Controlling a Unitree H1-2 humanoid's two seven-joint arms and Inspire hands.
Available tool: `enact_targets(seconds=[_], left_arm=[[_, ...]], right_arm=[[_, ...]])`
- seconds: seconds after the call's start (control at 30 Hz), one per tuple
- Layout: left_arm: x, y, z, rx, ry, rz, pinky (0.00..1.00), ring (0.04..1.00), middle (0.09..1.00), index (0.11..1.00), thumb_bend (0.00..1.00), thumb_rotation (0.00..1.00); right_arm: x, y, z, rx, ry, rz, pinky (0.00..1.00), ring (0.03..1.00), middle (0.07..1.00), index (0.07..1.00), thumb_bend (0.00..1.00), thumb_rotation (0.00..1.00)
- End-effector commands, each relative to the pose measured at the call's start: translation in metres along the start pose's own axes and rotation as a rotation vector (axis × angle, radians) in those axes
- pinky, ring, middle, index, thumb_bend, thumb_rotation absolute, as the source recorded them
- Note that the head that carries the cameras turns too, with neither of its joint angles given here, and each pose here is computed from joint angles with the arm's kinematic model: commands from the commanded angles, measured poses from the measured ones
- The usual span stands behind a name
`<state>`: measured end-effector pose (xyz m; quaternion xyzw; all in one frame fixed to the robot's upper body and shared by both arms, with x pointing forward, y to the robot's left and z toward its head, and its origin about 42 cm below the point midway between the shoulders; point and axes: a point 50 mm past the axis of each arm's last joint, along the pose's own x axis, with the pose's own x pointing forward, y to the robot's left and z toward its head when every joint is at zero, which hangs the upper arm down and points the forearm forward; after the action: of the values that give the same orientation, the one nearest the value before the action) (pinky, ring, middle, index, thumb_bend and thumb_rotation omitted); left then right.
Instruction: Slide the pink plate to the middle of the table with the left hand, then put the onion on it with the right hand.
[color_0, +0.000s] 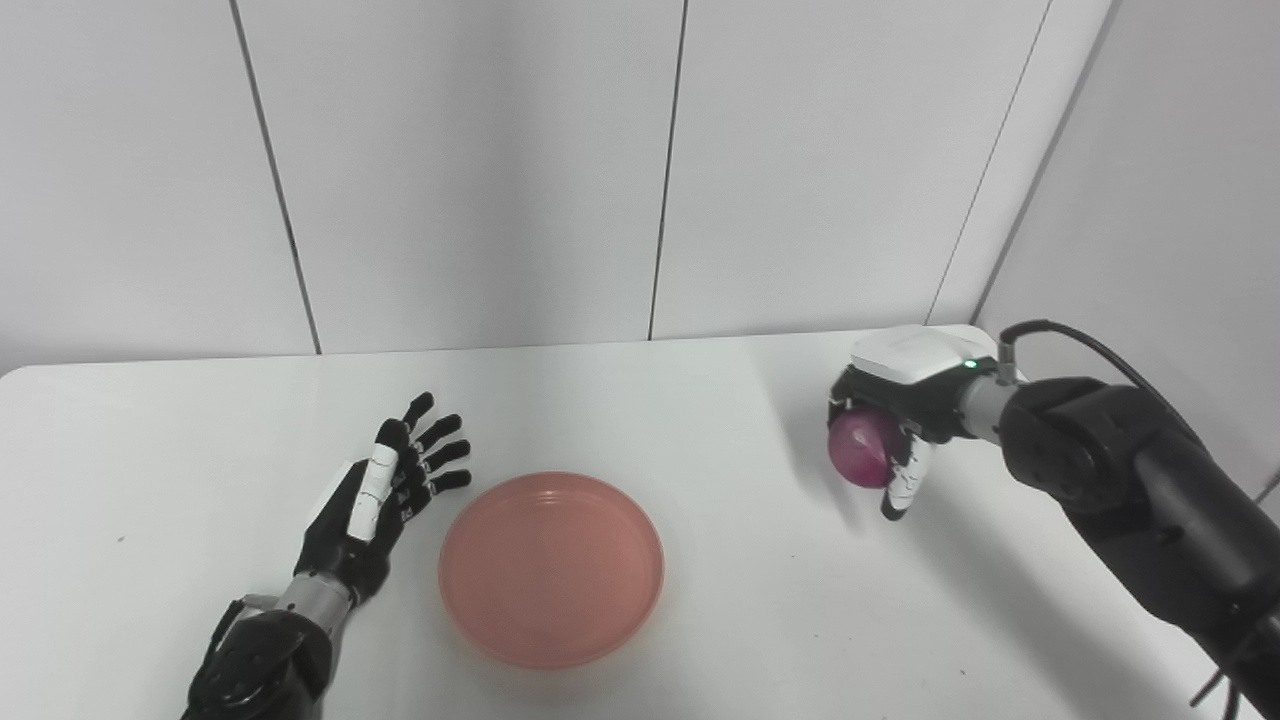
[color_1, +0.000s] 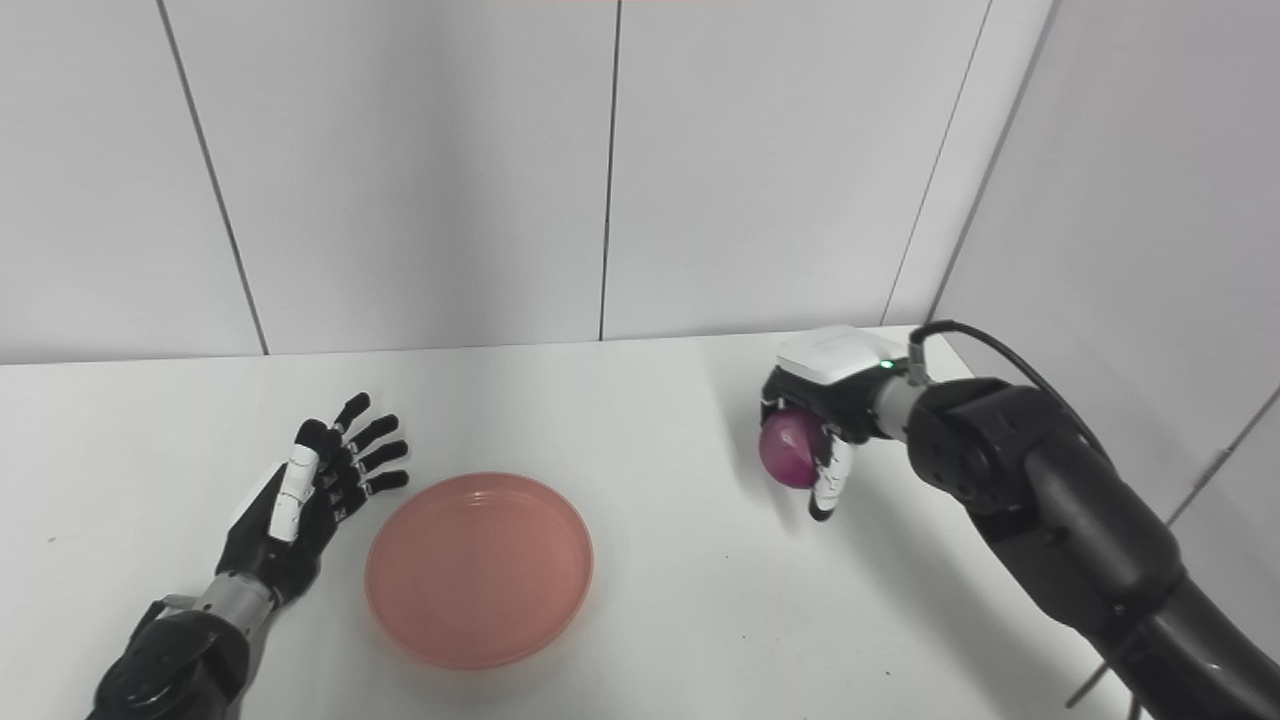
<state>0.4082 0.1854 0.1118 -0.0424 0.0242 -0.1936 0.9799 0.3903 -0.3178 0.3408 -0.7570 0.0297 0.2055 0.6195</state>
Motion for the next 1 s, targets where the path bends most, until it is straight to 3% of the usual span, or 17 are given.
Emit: enact_targets(seconds=[0.0,0.37,0.83,0.97], left_arm=[[-0.011,-0.002,-0.032,-0.032,0.135,0.021,0.8,0.878,0.924,1.0,0.84,0.95],[-0.008,-0.011,-0.037,-0.04,0.136,0.035,0.77,0.878,0.921,1.0,0.86,0.93],[-0.005,-0.026,-0.049,-0.026,0.132,0.027,0.79,0.867,0.919,1.0,0.92,0.92],[-0.004,-0.031,-0.052,-0.027,0.13,0.021,0.8,0.87,0.926,1.0,0.91,0.93]], right_arm=[[-0.007,-0.035,0.012,-0.049,-0.024,-0.098,0.25,0.327,0.422,0.516,0.52,0.0],[0.025,-0.05,0.06,-0.02,-0.137,-0.163,0.28,0.34,0.416,0.514,0.52,0.0],[0.055,-0.041,0.111,0.012,-0.269,-0.177,0.31,0.375,0.437,0.516,0.52,0.01],[0.058,-0.038,0.12,0.022,-0.3,-0.172,0.25,0.316,0.45,0.499,0.53,0.0]])
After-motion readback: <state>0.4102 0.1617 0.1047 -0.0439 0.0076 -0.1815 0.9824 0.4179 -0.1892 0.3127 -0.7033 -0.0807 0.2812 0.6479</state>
